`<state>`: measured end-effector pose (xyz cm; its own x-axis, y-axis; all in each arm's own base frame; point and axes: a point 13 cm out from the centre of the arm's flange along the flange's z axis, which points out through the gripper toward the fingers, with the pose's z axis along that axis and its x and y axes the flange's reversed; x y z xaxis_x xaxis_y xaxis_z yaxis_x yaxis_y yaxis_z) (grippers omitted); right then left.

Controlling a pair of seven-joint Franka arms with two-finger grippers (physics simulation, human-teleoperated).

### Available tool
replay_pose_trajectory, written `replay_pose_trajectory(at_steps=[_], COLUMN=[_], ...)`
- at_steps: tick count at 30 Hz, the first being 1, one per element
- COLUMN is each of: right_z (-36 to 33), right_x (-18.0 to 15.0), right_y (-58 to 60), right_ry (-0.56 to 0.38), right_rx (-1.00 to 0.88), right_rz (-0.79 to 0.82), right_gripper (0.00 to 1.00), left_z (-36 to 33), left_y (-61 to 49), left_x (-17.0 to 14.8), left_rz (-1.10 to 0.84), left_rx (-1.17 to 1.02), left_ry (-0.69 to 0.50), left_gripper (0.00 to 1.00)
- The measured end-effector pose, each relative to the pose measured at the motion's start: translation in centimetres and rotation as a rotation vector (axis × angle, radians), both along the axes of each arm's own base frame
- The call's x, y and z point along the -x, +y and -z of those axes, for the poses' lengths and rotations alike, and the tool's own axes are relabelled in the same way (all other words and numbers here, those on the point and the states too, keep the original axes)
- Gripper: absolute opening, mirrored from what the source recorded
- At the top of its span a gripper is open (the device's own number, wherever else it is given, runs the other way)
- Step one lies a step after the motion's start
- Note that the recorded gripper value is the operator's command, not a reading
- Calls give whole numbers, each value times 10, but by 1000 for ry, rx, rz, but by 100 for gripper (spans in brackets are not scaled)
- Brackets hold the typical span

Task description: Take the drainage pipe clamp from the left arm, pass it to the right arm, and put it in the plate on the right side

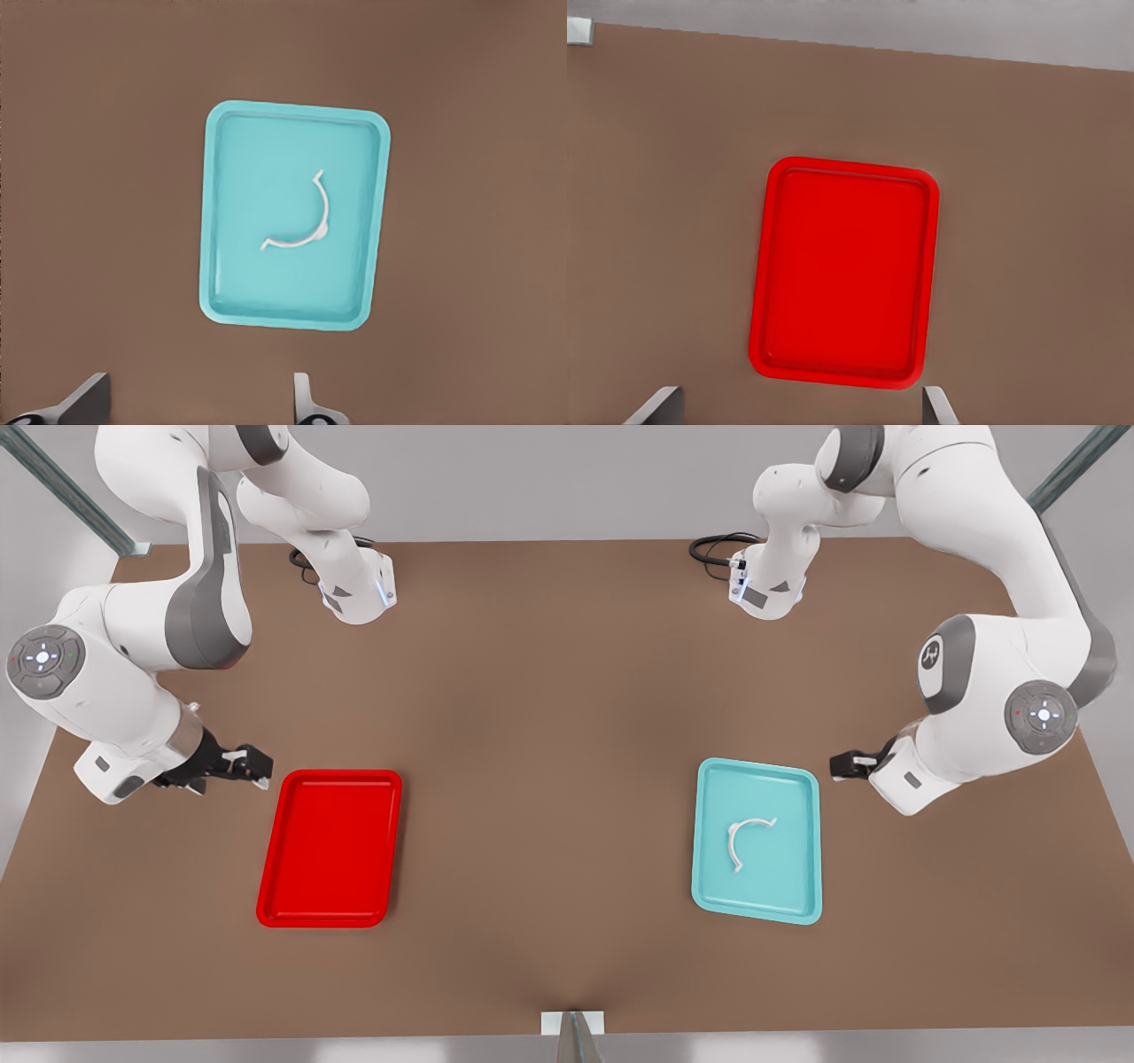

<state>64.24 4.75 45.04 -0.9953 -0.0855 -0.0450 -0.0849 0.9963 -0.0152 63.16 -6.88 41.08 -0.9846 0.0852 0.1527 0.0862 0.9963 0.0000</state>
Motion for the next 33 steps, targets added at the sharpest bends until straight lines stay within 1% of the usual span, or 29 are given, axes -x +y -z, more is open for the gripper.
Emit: replay_pose_trajectory(at_steps=[3, 5, 8, 10, 12, 16, 21, 25, 27, 28, 30, 31, 32, 33], right_z=[-1, -2, -2, -3, -3, -3, -4, -4, -4, -4, -4, -4, -4, -3], right_x=[-3, -4, -6, -6, -6, -7, -7, -8, -7, -7, -7, -7, -7, -7], right_y=[0, 0, 0, 0, 0, 0, 0, 1, 2, 3, 3, 3, 3, 3], right_ry=[-13, -18, -24, -26, -28, -30, -32, -33, -33, -33, -33, -33, -33, -32], right_rx=[-1, -2, -2, -2, -3, -3, -3, -3, -4, -4, -4, -4, -4, -4], right_rz=[1, 2, 3, 3, 4, 4, 5, 5, 3, 3, 3, 3, 3, 3], right_gripper=[100, 100, 100, 100, 100, 100, 100, 100, 100, 100, 100, 100, 100, 100], left_z=[22, 68, 160, 201, 237, 271, 315, 331, 335, 340, 348, 351, 352, 353], left_y=[-7, -25, -61, -77, -80, -92, -88, -88, -89, -89, -87, -87, -87, -89], left_x=[-10, -23, -28, -37, -38, -49, -44, -43, -43, -42, -39, -37, -36, -35], left_rz=[11, -1, -45, -97, -160, -261, -369, -434, -461, -472, -495, -505, -514, -520], left_rx=[-11, -18, -29, -31, -32, -23, -38, -45, -47, -50, -57, -61, -64, -65], left_ry=[2, 21, 36, 4, -22, -96, -101, -106, -108, -106, -98, -95, -94, -93], left_gripper=[100, 100, 100, 100, 100, 100, 100, 100, 96, 96, 90, 74, 64, 64])
